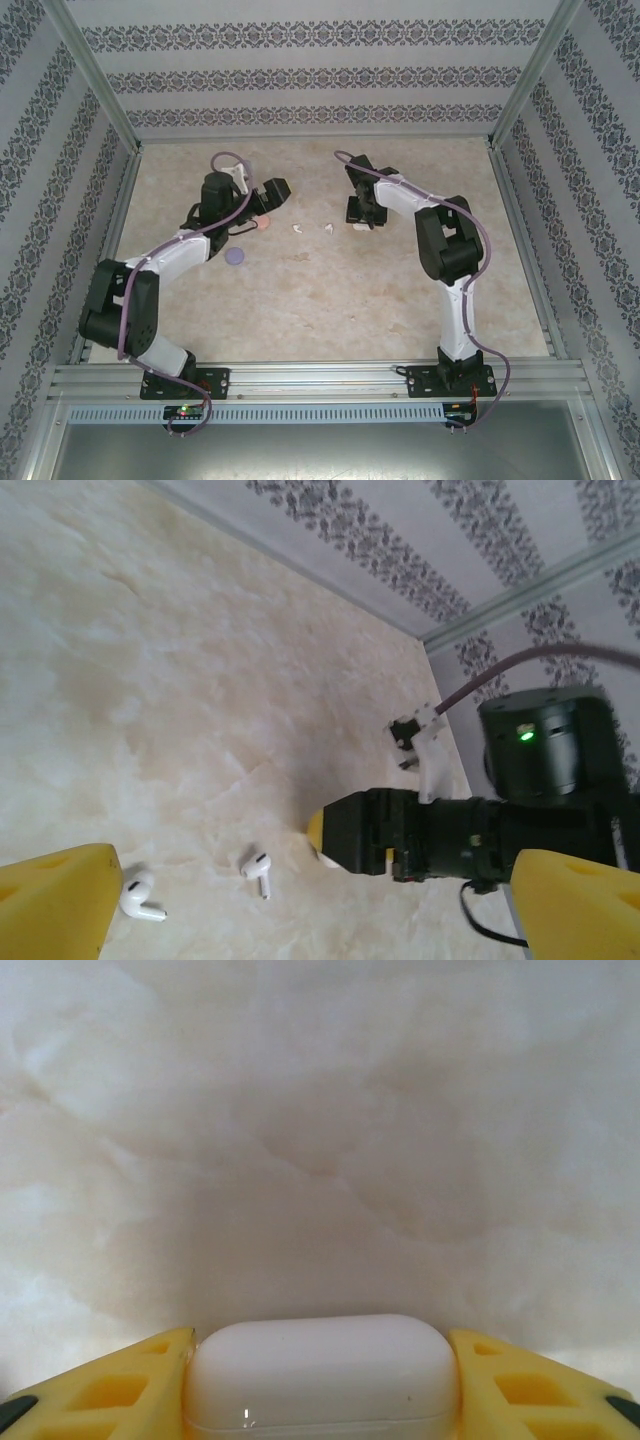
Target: Insert wireless bluetooth earbuds into charging case
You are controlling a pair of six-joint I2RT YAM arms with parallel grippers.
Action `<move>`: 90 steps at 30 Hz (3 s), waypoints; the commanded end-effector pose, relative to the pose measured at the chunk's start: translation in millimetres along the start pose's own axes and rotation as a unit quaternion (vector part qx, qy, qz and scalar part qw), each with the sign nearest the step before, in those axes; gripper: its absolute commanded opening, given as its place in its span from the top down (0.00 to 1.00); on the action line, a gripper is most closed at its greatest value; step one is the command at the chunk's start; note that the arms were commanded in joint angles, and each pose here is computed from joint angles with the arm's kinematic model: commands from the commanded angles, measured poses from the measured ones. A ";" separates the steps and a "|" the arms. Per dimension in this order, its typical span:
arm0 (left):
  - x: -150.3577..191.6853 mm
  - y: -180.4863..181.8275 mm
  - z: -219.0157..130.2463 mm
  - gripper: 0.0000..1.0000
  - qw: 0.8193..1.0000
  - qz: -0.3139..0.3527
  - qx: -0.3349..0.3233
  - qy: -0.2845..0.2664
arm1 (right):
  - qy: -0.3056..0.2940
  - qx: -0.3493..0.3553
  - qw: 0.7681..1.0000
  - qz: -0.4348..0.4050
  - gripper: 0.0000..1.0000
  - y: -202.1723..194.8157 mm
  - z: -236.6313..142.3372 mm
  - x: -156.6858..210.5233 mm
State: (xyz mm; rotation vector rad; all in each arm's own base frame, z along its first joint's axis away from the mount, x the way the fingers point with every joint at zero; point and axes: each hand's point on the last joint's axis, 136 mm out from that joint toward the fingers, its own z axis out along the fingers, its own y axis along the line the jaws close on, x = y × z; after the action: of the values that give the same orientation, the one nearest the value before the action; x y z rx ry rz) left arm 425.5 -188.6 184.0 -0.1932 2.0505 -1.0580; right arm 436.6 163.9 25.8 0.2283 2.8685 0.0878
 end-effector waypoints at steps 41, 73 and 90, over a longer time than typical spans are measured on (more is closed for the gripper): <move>74.4 -71.2 100.3 0.45 0.976 0.061 0.204 -0.034 | -0.087 -0.263 0.890 0.362 0.61 76.0 -137.7 0.8; 46.6 -72.3 69.9 1.00 0.972 0.044 0.229 0.009 | -0.209 -0.299 0.899 0.242 0.22 -0.7 -203.0 -8.5; 53.0 -118.3 0.0 1.00 0.931 0.177 0.280 0.155 | -0.241 -0.444 0.854 -0.123 0.25 62.0 -236.0 40.1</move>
State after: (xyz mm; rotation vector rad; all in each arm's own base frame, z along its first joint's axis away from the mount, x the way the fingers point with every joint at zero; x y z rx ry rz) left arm 382.6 -286.7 236.0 0.5284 1.8479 -1.4215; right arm 355.3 199.5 225.1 -0.0563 2.1652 1.0050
